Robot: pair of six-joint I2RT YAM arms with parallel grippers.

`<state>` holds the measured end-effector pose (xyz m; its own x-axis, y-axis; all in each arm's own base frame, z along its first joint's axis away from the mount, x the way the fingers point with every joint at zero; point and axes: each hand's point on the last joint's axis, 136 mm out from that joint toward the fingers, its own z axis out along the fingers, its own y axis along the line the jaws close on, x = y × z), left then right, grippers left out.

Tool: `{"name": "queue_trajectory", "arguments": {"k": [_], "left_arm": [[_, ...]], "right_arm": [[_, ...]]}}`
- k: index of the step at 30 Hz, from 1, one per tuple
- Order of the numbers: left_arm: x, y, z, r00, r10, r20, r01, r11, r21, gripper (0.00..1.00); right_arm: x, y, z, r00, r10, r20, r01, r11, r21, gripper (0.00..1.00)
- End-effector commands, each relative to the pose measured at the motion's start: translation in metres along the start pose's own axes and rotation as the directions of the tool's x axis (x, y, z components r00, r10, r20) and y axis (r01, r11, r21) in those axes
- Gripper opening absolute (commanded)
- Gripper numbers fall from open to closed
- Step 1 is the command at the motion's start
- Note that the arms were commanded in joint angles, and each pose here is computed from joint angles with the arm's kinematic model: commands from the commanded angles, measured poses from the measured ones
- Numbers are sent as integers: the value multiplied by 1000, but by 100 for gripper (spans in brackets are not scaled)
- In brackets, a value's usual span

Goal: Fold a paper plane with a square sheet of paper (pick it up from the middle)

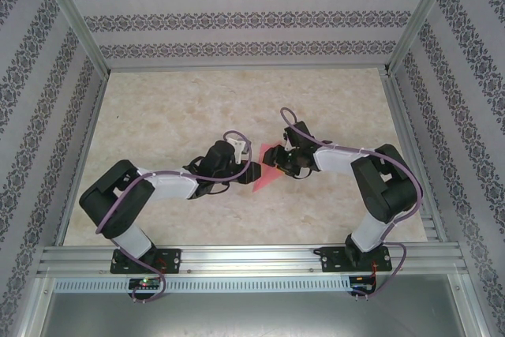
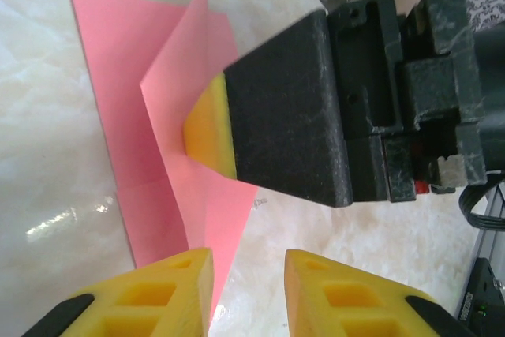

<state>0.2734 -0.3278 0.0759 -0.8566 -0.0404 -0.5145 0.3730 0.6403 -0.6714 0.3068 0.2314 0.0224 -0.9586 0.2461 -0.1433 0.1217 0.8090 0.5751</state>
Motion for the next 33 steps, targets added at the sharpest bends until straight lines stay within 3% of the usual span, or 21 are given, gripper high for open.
{"name": "queue_trajectory", "arguments": {"k": [1,11,22,33], "left_arm": [[-1,-7,5,999,-30,-35,32,998,48,28],[5,4,18,995,-47,-88,46,999,-3,21],[12,29,21,992,-74,-104,61,991,-122,14],[14,34,25,990,-82,-115,65,988,-140,14]], "right_arm": [[23,-54,14,996,61,-59,-47,975,218,57],[29,-69,16,992,105,-75,-77,948,309,59],[33,-76,19,990,112,-89,-76,939,334,56],[35,-78,22,989,101,-103,-60,937,344,50]]}}
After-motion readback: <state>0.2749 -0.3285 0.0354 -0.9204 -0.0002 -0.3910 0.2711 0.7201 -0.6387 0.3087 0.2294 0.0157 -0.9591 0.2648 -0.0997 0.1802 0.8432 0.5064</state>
